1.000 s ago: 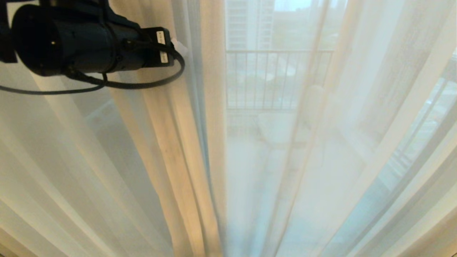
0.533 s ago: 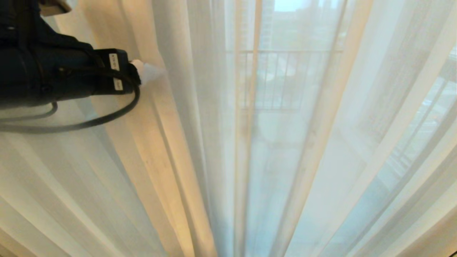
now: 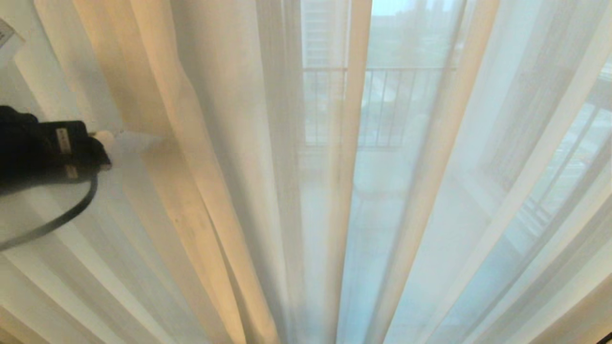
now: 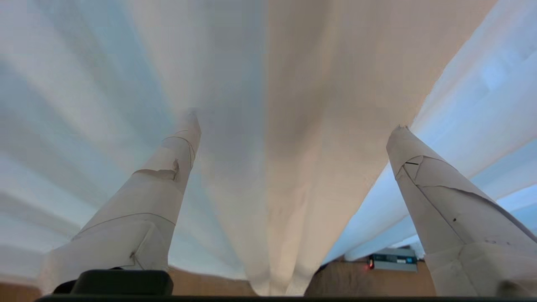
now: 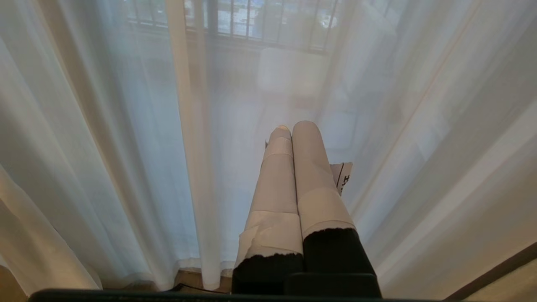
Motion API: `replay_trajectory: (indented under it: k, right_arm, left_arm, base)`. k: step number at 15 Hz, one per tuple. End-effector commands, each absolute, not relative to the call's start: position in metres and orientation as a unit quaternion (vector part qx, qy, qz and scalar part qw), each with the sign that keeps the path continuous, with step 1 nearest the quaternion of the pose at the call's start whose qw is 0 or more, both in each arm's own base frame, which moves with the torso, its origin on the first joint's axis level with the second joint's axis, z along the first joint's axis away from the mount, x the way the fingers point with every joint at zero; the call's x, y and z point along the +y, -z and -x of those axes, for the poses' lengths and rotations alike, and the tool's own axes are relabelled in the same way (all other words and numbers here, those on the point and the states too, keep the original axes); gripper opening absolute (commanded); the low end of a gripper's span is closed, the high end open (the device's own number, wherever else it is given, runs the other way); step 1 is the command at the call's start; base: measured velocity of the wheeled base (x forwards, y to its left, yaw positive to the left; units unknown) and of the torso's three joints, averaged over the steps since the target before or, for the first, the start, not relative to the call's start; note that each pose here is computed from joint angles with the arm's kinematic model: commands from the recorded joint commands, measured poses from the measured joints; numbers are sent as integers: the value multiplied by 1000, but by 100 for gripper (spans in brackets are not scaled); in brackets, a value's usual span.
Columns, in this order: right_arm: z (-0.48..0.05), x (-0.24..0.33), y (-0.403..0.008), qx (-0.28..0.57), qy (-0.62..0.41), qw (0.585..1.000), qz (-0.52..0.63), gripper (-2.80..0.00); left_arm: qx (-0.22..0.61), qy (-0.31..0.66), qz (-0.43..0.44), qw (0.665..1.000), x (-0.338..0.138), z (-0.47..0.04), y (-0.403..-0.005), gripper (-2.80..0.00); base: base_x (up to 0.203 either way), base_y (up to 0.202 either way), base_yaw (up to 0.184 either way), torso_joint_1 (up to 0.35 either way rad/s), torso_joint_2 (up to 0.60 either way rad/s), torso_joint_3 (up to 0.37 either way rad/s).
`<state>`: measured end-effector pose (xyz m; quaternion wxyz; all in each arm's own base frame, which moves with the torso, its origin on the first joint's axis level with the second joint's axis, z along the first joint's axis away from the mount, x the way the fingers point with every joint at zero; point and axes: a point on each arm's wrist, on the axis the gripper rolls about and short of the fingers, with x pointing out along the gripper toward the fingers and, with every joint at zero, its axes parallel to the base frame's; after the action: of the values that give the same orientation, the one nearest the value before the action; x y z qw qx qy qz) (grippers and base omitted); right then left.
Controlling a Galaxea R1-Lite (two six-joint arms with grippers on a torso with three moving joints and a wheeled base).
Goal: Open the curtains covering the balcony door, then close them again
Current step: Close the inner curtains on both sides, then close the outer curtains on both sides
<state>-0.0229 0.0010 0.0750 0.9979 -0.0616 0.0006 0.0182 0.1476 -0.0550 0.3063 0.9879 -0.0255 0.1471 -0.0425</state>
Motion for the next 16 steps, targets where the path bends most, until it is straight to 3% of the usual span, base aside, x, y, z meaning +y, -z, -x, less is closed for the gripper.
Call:
replay_trajectory:
  k: [1,11,16]
  right_arm:
    - [23,1,-75,1,-19,998,62,-280]
    - [23,1,-75,1,-19,998,62,-280]
    - [23,1,-75,1,-19,998,62,-280]
  left_arm:
    - [143,31,29,989,-36,-129,-298,-280]
    - [163,7,31,986,-4,-66,-236,-280]
    - [130,13,39,991,-1,-21,-200,-280]
  base:
    - [0,0,0,0,0,0]
    - [0,0,0,0,0,0]
    - [0,0,0,0,0,0]
